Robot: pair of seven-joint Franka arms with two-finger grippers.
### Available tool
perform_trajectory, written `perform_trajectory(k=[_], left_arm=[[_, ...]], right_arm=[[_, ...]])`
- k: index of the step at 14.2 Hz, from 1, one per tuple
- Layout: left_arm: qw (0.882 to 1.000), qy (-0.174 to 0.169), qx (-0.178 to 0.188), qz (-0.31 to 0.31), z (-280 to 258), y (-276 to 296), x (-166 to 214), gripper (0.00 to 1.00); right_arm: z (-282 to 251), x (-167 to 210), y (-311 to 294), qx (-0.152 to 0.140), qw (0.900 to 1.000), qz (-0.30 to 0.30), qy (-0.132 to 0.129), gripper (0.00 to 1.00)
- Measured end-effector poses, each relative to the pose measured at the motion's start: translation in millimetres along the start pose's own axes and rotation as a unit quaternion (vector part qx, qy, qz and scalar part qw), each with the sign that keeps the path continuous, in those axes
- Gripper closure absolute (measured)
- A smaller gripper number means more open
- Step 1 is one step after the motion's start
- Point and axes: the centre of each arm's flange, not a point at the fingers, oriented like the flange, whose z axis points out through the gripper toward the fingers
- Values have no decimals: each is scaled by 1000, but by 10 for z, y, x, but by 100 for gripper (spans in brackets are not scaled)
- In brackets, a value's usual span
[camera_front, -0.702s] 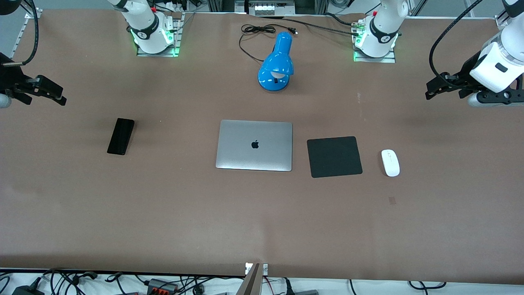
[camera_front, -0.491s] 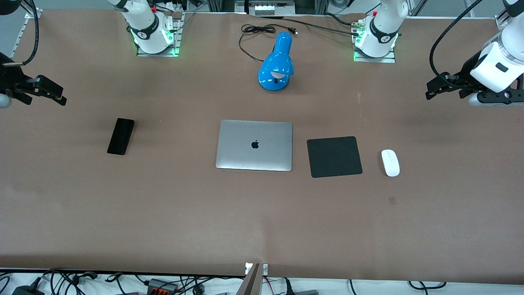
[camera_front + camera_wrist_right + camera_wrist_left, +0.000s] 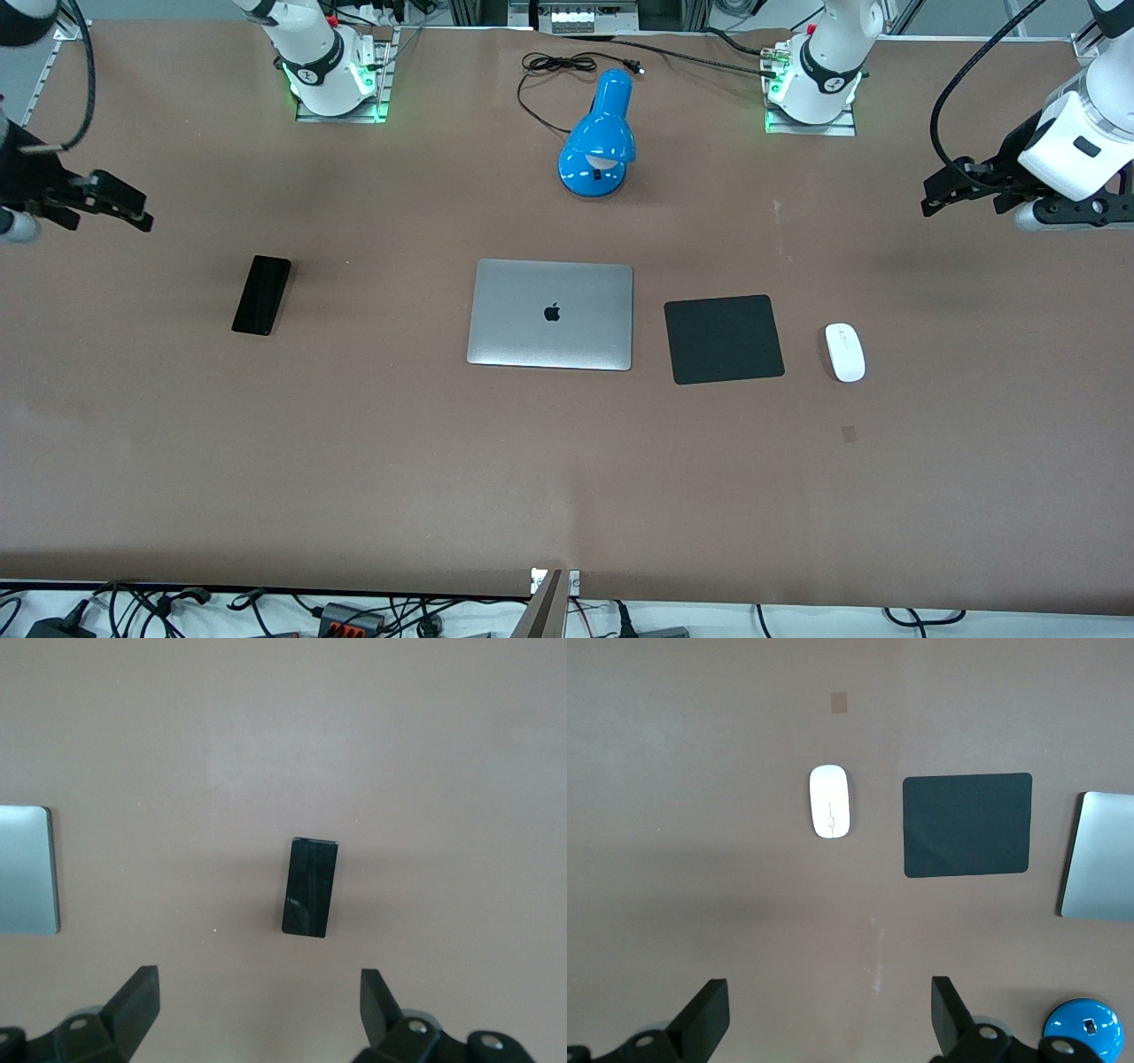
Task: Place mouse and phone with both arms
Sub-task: 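Reach the right gripper to the black phone while the left gripper reaches the mouse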
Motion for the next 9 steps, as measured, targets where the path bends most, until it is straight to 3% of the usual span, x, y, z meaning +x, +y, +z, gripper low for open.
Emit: perform_trajectory(k=[3, 7, 9], left_arm=[[1000, -3, -2, -1, 55, -14, 65, 0], [1000, -16, -15, 0, 267, -77, 396, 0], [999, -31, -28, 4, 535, -101, 744, 0]], right_arm=[[490, 190, 31, -1, 999, 3, -32, 0], [1280, 312, 98, -9, 1000, 5, -8, 0], [1674, 275, 136, -23, 1000, -1, -16, 0]])
